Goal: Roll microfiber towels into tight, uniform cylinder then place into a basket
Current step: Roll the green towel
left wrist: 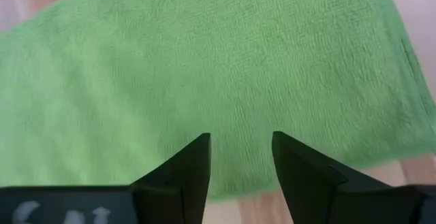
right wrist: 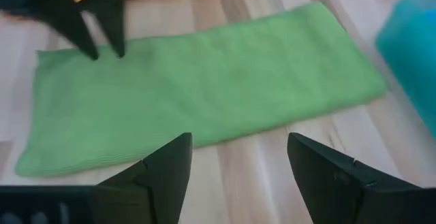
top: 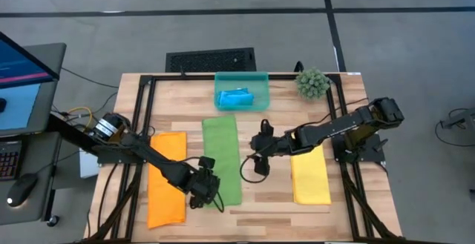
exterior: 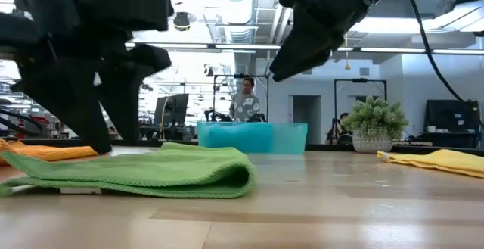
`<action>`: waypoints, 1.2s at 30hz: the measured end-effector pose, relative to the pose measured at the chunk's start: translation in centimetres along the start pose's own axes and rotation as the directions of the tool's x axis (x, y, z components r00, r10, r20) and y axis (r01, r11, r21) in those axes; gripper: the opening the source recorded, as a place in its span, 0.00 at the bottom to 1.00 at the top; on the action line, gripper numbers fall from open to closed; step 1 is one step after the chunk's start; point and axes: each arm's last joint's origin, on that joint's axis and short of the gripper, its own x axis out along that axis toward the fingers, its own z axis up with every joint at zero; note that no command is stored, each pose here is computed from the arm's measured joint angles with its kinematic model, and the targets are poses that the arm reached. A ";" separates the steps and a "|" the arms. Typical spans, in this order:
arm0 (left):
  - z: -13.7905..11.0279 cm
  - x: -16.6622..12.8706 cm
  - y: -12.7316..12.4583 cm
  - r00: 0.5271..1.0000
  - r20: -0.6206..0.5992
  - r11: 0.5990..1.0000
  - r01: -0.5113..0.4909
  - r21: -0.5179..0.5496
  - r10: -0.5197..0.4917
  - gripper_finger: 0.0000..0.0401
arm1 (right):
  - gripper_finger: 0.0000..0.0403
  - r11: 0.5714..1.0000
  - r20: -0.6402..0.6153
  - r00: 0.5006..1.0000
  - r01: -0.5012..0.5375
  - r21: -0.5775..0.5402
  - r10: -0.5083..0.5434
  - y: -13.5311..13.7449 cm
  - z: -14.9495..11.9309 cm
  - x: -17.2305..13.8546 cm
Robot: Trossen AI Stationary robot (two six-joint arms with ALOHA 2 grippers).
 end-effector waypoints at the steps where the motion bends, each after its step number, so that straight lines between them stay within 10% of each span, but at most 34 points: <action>1: -0.1 -0.3 -0.1 1.000 -0.003 1.000 -0.001 -0.009 0.001 0.38 | 0.66 1.000 0.008 1.000 -0.007 -0.015 0.007 0.2 0.0 -0.1; 13: -1.8 -2.6 -4.3 0.999 -0.002 0.996 0.047 -0.077 -0.047 0.38 | 0.66 0.986 0.002 0.997 -0.081 -0.143 0.082 4.1 -1.5 1.3; 23: -1.9 -3.7 -7.2 0.987 0.109 0.993 0.119 -0.010 -0.117 0.38 | 0.66 0.873 0.148 0.973 -0.086 -0.480 0.178 8.2 -1.4 4.8; 36: -0.7 -3.0 -7.9 0.967 0.230 0.994 0.103 0.030 -0.107 0.38 | 0.66 0.826 0.157 0.958 -0.117 -0.551 0.240 10.9 -1.6 3.8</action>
